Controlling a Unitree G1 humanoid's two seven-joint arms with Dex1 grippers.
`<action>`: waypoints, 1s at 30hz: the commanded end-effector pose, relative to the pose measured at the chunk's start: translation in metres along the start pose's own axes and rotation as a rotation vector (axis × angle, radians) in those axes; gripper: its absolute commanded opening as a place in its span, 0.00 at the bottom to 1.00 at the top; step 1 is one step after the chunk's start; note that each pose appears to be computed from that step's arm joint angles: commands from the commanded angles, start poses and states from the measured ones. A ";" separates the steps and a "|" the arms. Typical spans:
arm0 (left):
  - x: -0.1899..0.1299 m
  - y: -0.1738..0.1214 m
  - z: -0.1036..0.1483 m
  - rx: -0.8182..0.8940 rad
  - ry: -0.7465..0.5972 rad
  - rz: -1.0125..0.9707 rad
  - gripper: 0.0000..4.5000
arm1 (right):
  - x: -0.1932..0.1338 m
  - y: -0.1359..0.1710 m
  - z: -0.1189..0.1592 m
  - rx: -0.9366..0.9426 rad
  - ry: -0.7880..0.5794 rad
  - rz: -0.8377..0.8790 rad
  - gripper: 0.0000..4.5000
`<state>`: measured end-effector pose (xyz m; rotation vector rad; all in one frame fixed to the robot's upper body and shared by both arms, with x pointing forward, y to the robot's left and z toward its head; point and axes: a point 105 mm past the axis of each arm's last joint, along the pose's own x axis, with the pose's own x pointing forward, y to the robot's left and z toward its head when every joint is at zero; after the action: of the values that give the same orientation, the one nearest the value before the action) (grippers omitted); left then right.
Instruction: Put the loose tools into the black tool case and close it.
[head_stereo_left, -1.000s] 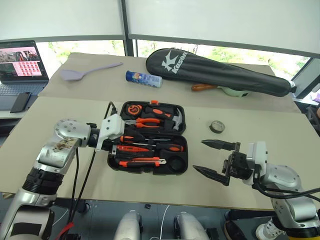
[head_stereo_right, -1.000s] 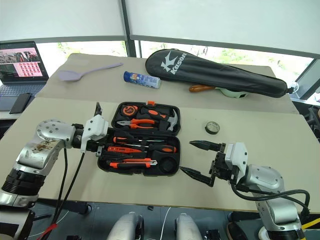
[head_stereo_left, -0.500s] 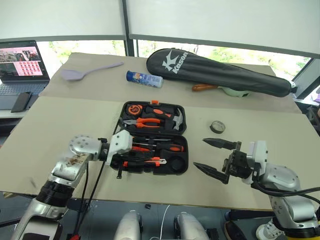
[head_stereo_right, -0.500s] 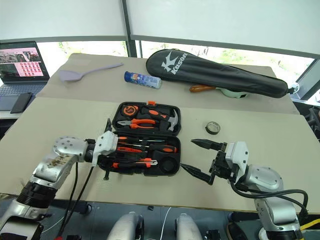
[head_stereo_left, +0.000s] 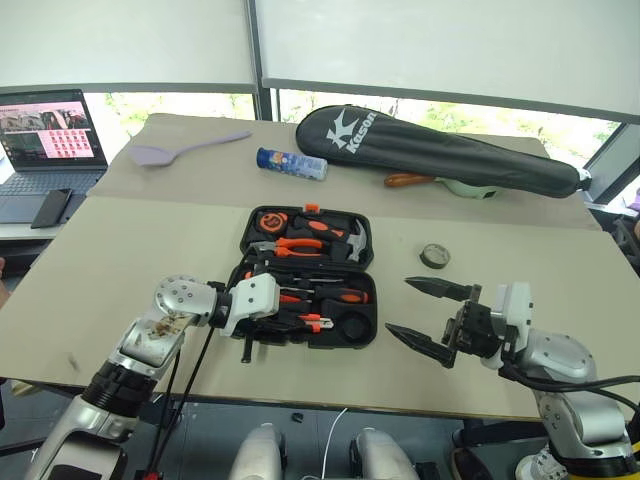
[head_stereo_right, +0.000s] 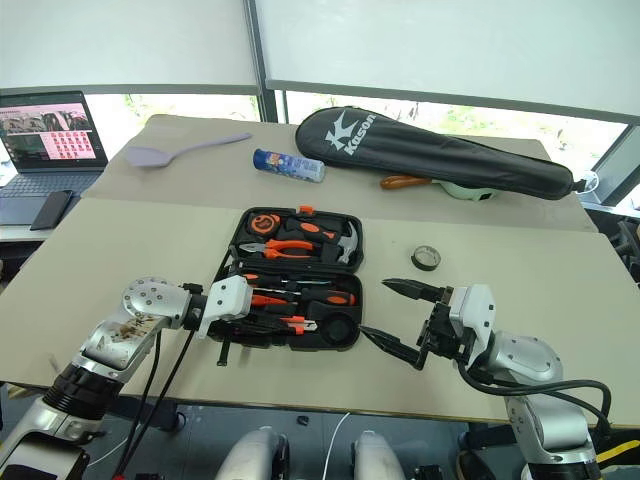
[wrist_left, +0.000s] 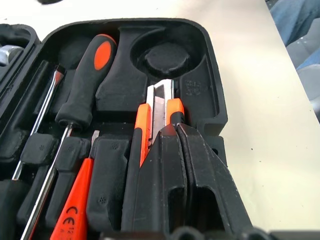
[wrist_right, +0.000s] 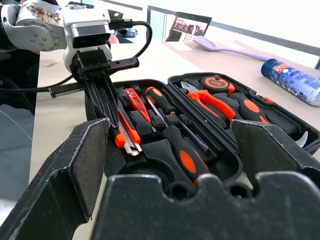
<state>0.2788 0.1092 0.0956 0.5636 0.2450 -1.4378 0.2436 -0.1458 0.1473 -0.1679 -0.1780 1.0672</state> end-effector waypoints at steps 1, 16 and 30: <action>0.000 -0.006 -0.041 -0.171 0.126 0.037 0.02 | 0.000 -0.003 0.009 -0.044 -0.026 -0.011 1.00; -0.034 0.009 0.006 -0.158 -0.275 0.181 0.07 | -0.019 -0.015 0.012 -0.039 -0.023 -0.114 1.00; -0.146 -0.010 -0.023 -0.256 -0.332 0.564 0.98 | -0.152 -0.046 -0.012 -0.061 0.141 -0.687 1.00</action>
<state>0.2550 0.2420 0.1344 0.1321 0.0464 -0.9102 0.2163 -0.2933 0.1255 -0.1807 -0.0859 0.4160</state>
